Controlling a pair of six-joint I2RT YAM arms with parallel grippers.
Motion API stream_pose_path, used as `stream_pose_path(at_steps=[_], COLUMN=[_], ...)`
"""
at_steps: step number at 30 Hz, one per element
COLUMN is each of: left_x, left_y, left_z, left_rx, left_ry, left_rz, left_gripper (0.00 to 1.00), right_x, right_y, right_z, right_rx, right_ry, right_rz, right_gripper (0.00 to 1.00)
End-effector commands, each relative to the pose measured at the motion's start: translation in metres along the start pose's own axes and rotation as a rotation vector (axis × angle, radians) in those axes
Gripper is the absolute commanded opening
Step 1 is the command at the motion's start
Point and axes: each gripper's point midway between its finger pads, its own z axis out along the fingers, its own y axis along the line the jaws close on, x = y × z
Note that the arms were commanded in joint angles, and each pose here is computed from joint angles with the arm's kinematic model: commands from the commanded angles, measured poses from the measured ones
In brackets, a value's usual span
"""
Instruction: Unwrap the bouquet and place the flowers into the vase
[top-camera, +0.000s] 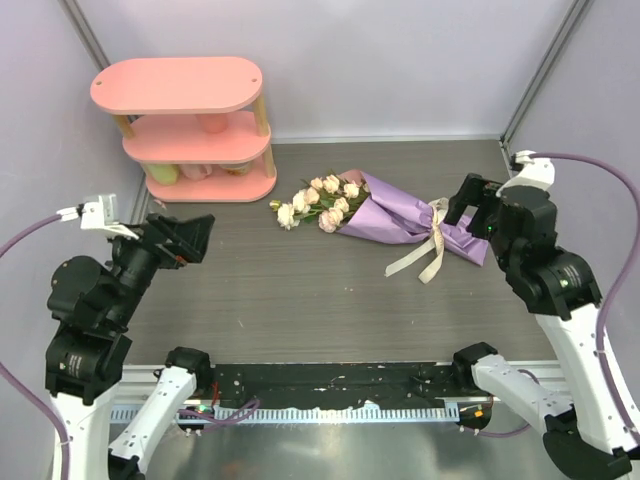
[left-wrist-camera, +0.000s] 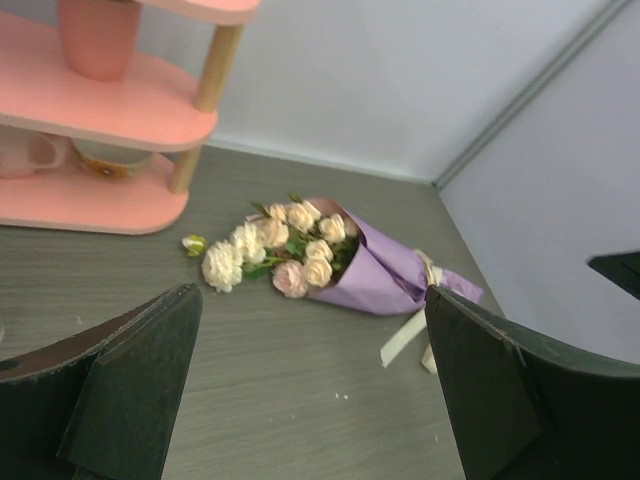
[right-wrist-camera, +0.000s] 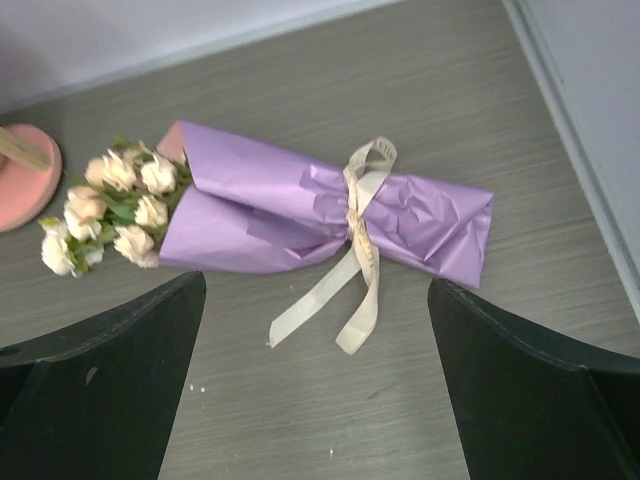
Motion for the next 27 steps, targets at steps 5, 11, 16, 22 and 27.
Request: stream_pose_path(at_steps=[5,11,16,22,27], left_x=[0.065,0.121,0.187,0.269,0.309], left_y=[-0.040,-0.064,-0.085,-0.126,-0.158], left_z=[0.031,0.062,0.089,0.129,0.165], left_rx=[0.311,0.484,0.439,0.428,0.469], left_ry=[0.235,0.449,0.529,0.628,0.654], left_rz=[-0.091,-0.217,-0.072,0.113,0.116], left_gripper=[0.99,0.90,0.80,0.70,0.63], right_x=[0.077,0.123,0.166,0.197,0.202], right_y=[0.012,0.023,0.030,0.009,0.005], right_z=[0.053,0.070,0.078,0.090,0.100], right_rx=[0.023,-0.047,-0.084,0.019,0.042], right_ry=[0.207,0.261,0.315,0.316,0.291], right_rz=[-0.015,0.028,0.131,0.165,0.229], right_gripper=[0.99,1.00,0.94,0.70,0.45])
